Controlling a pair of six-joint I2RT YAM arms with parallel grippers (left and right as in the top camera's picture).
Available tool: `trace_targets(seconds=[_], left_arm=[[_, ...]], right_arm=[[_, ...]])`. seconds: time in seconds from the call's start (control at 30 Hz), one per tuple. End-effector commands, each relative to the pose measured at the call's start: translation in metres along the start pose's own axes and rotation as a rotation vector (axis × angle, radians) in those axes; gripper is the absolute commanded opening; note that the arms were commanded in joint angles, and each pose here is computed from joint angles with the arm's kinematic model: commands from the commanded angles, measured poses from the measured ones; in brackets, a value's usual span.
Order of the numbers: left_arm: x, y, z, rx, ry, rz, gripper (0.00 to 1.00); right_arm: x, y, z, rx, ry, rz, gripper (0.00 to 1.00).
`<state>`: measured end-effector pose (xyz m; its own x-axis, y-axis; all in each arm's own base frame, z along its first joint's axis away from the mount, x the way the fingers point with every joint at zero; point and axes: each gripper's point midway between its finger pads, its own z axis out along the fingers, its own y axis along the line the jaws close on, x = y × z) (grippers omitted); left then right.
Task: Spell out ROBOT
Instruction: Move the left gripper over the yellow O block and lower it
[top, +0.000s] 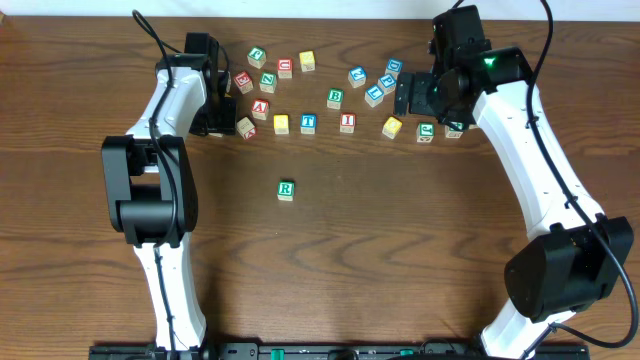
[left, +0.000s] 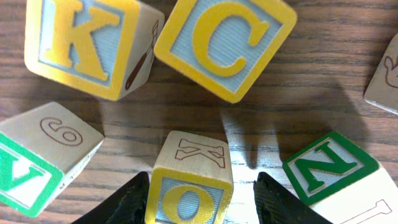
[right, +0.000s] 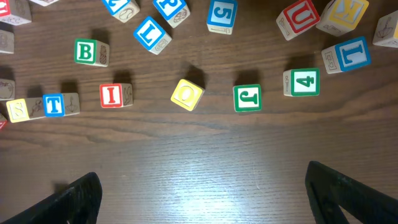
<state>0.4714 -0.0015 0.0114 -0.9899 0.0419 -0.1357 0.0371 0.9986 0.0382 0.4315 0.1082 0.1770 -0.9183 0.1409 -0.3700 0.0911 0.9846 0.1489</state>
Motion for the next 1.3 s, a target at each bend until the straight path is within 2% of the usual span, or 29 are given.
trace_targets(seconds=[0.0,0.23,0.47,1.27], left_arm=[[0.002,0.003,0.003,-0.003,0.005,0.04,0.52],[-0.001,0.004,0.007,-0.006,-0.003,0.074,0.52],[0.002,0.003,0.014,-0.005,0.013,0.076,0.44],[-0.004,0.004,0.007,-0.006,-0.008,0.071,0.39]], right_arm=[[0.0,0.003,0.002,0.003,0.003,0.0,0.99],[0.0,0.003,0.002,0.003,0.003,0.0,0.99],[0.0,0.003,0.002,0.003,0.003,0.0,0.99],[0.0,0.003,0.002,0.003,0.003,0.0,0.99]])
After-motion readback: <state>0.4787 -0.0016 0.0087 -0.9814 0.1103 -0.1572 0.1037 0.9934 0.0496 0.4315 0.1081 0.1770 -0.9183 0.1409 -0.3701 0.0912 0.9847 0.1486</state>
